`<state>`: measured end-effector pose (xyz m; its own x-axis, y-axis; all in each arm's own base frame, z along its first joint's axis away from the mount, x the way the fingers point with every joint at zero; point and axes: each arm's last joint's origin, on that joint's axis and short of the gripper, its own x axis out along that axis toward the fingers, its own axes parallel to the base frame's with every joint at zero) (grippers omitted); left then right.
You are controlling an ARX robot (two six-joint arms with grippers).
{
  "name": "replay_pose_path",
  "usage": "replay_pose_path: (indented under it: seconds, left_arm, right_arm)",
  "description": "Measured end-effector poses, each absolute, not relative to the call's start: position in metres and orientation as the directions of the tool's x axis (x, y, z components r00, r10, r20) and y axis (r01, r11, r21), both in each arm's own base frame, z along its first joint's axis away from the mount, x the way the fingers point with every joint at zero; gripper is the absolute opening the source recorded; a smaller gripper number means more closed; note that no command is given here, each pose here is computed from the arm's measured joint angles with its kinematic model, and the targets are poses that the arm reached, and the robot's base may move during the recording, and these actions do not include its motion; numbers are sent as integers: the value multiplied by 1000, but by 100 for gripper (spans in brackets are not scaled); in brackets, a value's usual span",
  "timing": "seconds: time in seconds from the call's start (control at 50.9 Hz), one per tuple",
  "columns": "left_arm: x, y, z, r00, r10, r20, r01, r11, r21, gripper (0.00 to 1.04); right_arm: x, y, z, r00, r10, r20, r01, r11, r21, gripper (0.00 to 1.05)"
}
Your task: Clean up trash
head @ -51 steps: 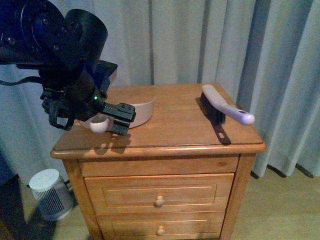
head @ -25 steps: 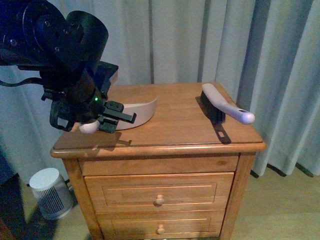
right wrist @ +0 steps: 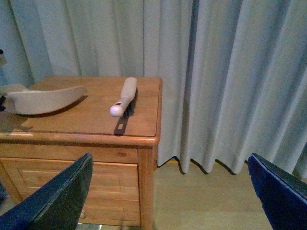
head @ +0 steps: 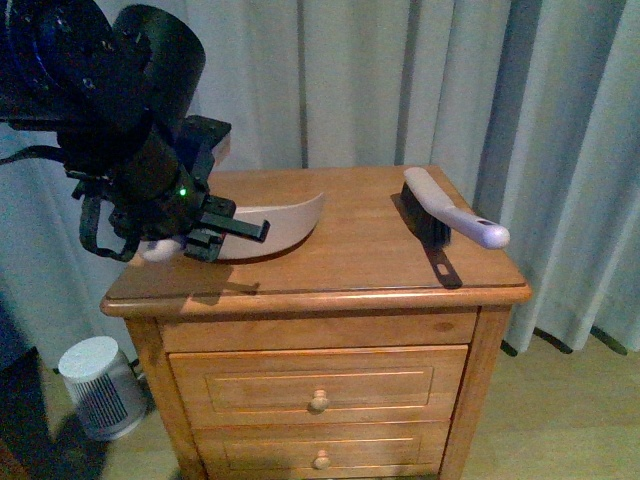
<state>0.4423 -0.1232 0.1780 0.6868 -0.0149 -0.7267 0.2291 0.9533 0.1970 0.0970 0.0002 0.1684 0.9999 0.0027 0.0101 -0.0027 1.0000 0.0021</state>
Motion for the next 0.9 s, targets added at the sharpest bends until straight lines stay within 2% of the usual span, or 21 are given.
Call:
replay_pose_path:
  seconds: [0.216, 0.295, 0.433, 0.492, 0.649, 0.904]
  left_arm:
    - [423, -102, 233, 796, -33, -604, 178, 967, 181, 27]
    - [408, -92, 260, 859, -22, -511, 137, 972, 189, 27]
    - [380, -80, 285, 923, -29, -383, 115, 972, 204, 27]
    - [356, -72, 298, 953, -47, -299, 118, 967, 225, 27]
    - [289, -46, 325, 992, -68, -108, 97, 950, 296, 26]
    - [214, -8, 343, 999, -12, 48, -5, 943, 333, 26]
  right_arm:
    - [97, 0, 168, 1000, 3, 10, -3, 1000, 2, 97]
    - [97, 0, 168, 1000, 3, 10, -3, 1000, 2, 97]
    - [97, 0, 168, 1000, 3, 10, -3, 1000, 2, 97]
    - [97, 0, 168, 1000, 3, 10, -3, 1000, 2, 97]
    - [97, 0, 168, 1000, 3, 10, -3, 1000, 2, 97]
    - [97, 0, 168, 1000, 2, 10, -2, 1000, 2, 97]
